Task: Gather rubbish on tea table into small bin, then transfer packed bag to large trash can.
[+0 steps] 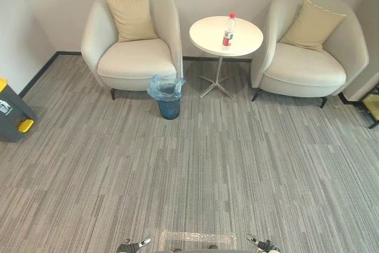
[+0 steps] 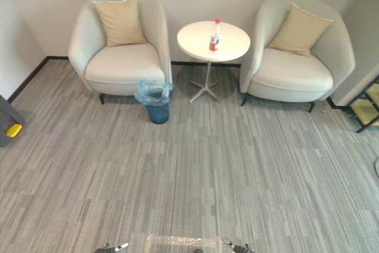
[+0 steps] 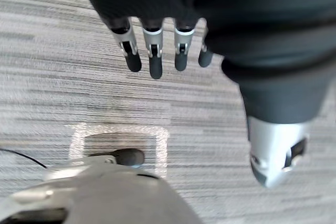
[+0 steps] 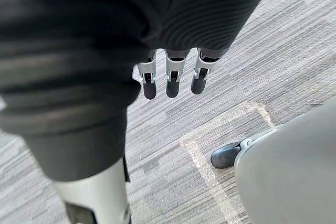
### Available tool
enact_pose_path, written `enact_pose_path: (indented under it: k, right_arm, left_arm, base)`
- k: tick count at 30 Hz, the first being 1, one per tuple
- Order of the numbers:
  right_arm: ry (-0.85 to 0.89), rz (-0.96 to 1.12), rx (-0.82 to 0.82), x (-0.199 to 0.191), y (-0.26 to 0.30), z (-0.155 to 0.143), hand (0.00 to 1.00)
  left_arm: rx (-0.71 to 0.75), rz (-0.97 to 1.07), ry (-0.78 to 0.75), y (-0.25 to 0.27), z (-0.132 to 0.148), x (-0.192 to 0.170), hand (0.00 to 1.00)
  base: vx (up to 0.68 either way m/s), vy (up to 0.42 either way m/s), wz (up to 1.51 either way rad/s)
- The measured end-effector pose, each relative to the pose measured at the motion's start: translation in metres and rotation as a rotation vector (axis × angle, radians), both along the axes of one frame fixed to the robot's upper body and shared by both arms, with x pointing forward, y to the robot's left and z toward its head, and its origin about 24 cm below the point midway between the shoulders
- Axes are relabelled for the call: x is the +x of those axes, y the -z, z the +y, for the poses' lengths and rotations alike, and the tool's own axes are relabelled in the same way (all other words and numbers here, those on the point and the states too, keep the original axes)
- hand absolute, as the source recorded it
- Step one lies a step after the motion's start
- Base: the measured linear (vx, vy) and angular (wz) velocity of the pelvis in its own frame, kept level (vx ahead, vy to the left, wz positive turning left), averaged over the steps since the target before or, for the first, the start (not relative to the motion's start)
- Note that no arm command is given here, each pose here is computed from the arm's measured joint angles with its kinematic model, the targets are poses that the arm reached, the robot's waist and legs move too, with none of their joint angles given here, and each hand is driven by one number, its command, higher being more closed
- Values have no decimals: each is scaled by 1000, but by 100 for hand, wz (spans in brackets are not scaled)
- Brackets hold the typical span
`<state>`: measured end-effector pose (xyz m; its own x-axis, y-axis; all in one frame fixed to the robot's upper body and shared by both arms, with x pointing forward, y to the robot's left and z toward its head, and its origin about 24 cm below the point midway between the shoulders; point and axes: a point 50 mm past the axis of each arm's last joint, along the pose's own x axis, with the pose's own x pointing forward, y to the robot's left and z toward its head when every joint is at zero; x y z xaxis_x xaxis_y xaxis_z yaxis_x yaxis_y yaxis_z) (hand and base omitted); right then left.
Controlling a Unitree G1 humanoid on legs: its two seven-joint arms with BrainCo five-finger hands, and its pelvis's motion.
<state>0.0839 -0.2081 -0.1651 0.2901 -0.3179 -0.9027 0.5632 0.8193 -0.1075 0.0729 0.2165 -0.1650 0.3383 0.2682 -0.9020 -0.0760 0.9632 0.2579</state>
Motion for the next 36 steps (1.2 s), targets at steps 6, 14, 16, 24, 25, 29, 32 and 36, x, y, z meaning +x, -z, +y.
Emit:
enact_pose_path:
  k: [6, 14, 16, 24, 25, 29, 32, 36]
  right_arm:
    - [27, -11, -9, 0, -1, -4, 0]
    - [72, -34, -20, 6, -4, -5, 0]
    - [90, -26, -25, 2, -3, -8, 0]
    - [56, -58, -25, 1, -5, -2, 0]
    - [46, -78, -32, 5, -7, -3, 0]
    - [17, -117, -48, 16, -12, -5, 0]
    - [11, -118, -44, 18, -11, -3, 0]
    - [-44, -104, -59, 25, -12, -7, 0]
  left_arm:
    - [15, -32, -26, -3, 3, 7, 0]
    - [-24, -77, -134, -4, -5, 9, 0]
    - [-32, -74, -136, -3, -8, 8, 0]
    - [-2, -76, -100, -5, 0, 11, 0]
    - [-7, -88, -96, -6, -1, 17, 0]
    - [-27, -102, -98, -7, -8, 27, 0]
    - [-49, -109, -104, -6, -16, 28, 0]
    - [-124, -112, -138, -3, -43, 30, 0]
  base:
    - [-11, -46, 5]
    - [143, 75, -51]
    - [312, 270, -53]
    - [369, 188, -37]
    - [364, 66, 15]
    - [435, -21, 23]
    - [397, -166, 56]
    - [417, -232, 20]
